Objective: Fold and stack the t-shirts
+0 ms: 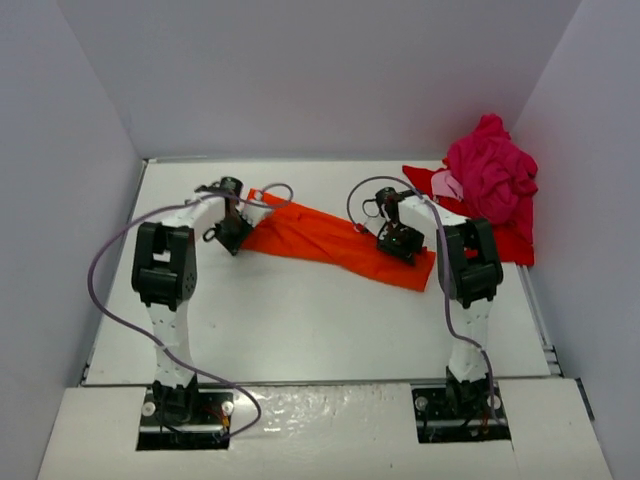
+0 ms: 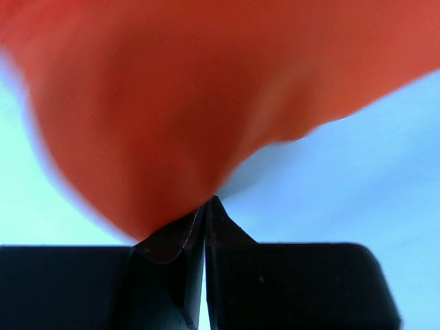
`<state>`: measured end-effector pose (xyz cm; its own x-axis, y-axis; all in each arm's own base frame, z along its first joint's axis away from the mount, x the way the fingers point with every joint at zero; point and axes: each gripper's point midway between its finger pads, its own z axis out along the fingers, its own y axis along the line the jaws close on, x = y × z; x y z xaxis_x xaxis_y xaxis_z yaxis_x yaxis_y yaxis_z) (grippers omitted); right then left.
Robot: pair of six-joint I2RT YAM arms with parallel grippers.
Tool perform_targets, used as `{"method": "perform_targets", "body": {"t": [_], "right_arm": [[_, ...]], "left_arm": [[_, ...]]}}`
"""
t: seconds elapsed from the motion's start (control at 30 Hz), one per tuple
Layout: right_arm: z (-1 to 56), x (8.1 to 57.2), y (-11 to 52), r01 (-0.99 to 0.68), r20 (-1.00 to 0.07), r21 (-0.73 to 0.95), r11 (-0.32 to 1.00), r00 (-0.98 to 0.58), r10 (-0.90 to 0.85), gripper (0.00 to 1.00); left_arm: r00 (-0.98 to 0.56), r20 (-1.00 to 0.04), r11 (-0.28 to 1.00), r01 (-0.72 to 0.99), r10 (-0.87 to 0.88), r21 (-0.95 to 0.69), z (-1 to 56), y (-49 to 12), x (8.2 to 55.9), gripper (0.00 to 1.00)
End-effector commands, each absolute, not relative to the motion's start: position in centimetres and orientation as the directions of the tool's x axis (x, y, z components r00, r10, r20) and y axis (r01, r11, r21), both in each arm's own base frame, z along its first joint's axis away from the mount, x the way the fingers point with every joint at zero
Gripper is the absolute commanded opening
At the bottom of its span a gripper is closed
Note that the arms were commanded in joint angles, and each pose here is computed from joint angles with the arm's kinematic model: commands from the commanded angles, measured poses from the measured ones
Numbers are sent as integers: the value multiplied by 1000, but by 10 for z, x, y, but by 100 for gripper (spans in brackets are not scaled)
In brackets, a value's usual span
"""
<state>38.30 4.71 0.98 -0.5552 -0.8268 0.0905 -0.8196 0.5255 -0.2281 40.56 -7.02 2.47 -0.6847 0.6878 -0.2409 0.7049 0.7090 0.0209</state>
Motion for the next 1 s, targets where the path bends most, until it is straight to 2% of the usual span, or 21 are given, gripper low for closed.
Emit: {"method": "perform_targets", "body": {"t": [0.0,0.2,0.47,0.53,0.6,0.67,0.7,0.8,0.87,0.97], "right_arm": [[-4,278,85,-928,219,80,364,-340,-914,41],[-2,211,136,-971,263,183,153,-101,-959,42],[6,120,210,-946,213,310,-95,167,-963,44],[13,110,222,-945,195,277,-172,230,-953,45],[24,107,239,-950,147,259,-173,215,-965,45],[41,95,255,-939,75,290,-184,214,-974,46],[51,90,264,-938,41,279,-205,225,-973,46],[66,84,277,-945,15,205,-256,265,-964,46],[84,122,280,-973,13,4,-232,232,-973,50],[125,186,268,-964,-4,-246,-99,103,-995,56]], "left_arm": [[-802,-217,830,547,556,105,27,-18,437,0],[-851,-198,874,466,486,139,30,3,468,0],[-851,-213,874,447,481,189,40,15,495,0],[-845,-258,882,425,468,206,53,21,501,0],[-843,-275,885,421,463,201,54,24,494,0],[-804,-374,886,405,462,225,85,22,498,0],[-794,-388,884,407,467,232,95,21,492,0],[-768,-428,880,422,476,220,116,15,484,0],[-737,-486,879,439,471,186,145,4,474,0],[-687,-549,863,486,476,139,177,-14,453,0]]}}
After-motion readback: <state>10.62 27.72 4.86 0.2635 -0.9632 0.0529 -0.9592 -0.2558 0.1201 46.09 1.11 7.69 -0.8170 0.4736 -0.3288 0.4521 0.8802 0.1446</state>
